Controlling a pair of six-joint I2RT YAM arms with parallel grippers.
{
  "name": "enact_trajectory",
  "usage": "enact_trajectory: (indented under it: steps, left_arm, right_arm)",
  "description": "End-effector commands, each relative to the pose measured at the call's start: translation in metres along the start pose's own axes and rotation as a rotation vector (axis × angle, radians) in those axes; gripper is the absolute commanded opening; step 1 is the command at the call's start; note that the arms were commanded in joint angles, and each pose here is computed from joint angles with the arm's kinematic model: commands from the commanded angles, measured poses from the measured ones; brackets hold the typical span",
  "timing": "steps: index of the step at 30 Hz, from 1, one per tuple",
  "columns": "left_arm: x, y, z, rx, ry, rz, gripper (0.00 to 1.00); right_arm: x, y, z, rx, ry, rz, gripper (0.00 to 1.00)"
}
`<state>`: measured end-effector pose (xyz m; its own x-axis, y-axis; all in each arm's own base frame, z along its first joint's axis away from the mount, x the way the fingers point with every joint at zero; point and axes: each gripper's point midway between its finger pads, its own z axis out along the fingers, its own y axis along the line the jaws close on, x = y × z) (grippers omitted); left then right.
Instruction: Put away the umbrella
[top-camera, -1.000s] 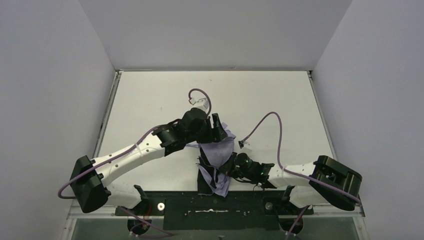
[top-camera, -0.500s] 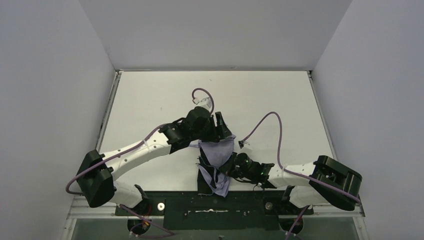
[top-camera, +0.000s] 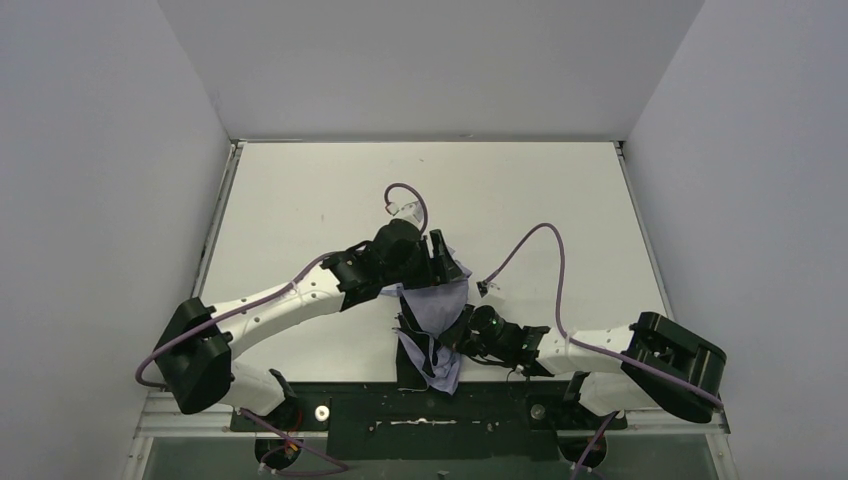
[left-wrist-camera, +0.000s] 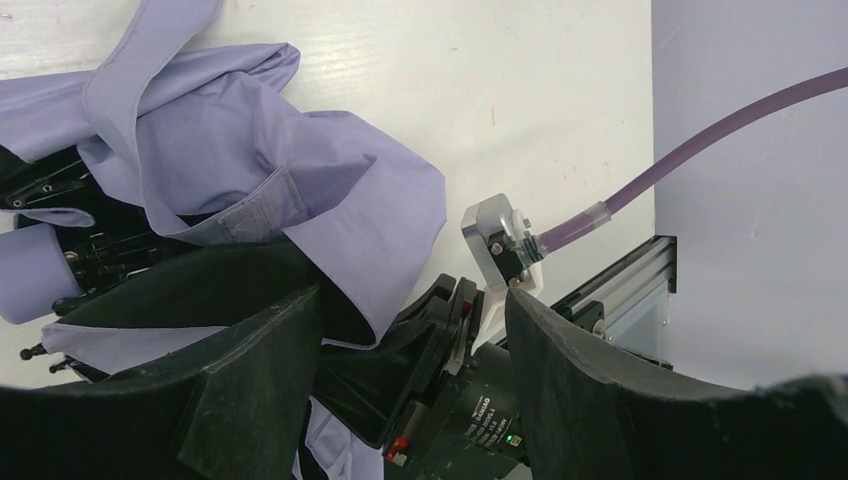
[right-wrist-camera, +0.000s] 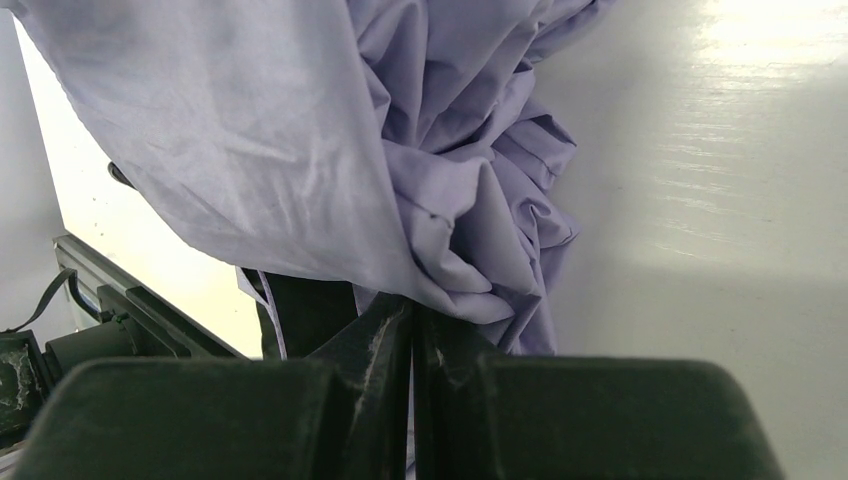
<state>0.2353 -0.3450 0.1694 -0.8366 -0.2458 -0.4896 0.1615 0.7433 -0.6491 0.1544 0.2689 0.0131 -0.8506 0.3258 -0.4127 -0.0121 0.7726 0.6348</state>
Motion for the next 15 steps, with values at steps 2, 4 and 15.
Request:
enact_trajectory:
  steps: [2,4,15]
  left_arm:
    - [-0.010,-0.018,0.006,0.076,-0.030,-0.016,0.63]
    - [-0.012,-0.019,0.008,0.082,-0.036,-0.019,0.63]
    - [-0.026,-0.029,0.008,0.140,-0.075,-0.032,0.48]
  right_arm:
    - [0.009,-0.048,-0.005,0.177,0.021,-0.079,0.00]
    - [0.009,-0.048,-0.005,0.178,0.022,-0.079,0.00]
    - [0.010,-0.049,-0.005,0.179,0.024,-0.079,0.00]
